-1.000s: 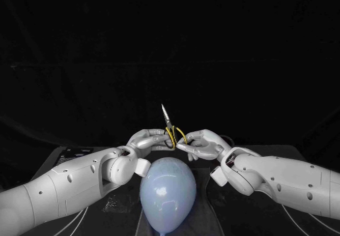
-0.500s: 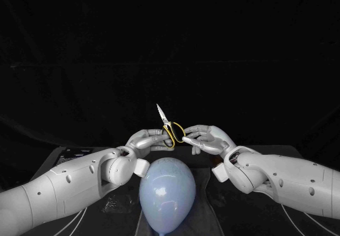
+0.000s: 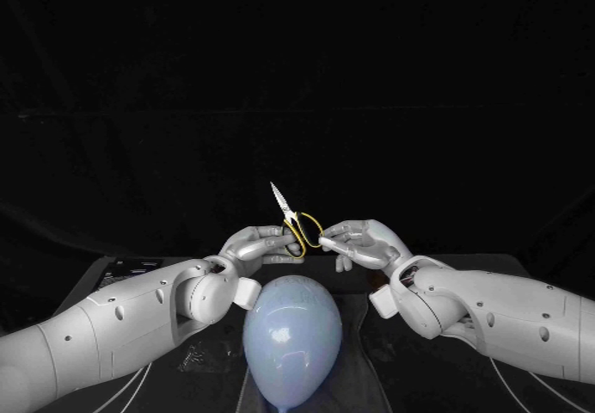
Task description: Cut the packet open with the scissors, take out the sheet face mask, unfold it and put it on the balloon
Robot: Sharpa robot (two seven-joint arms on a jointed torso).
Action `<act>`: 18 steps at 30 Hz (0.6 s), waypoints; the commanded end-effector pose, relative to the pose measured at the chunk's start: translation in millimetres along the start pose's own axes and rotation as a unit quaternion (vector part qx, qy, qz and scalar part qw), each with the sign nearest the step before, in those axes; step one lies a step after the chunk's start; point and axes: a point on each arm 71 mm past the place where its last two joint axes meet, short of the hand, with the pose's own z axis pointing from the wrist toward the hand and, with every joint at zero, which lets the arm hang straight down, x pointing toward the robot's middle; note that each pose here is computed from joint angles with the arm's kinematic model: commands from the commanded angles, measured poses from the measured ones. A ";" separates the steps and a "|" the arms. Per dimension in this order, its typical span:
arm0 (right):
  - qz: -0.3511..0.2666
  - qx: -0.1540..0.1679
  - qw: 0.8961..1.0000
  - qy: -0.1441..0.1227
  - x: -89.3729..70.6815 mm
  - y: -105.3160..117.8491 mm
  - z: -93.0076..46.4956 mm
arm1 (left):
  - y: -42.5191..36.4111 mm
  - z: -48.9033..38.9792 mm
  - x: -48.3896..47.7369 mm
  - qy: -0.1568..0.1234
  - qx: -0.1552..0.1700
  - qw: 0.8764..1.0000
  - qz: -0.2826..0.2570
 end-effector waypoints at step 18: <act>-0.007 -0.008 1.000 -0.001 9.1 4.6 5.4 | -1.0 1.9 6.0 0.014 0.001 1.000 0.008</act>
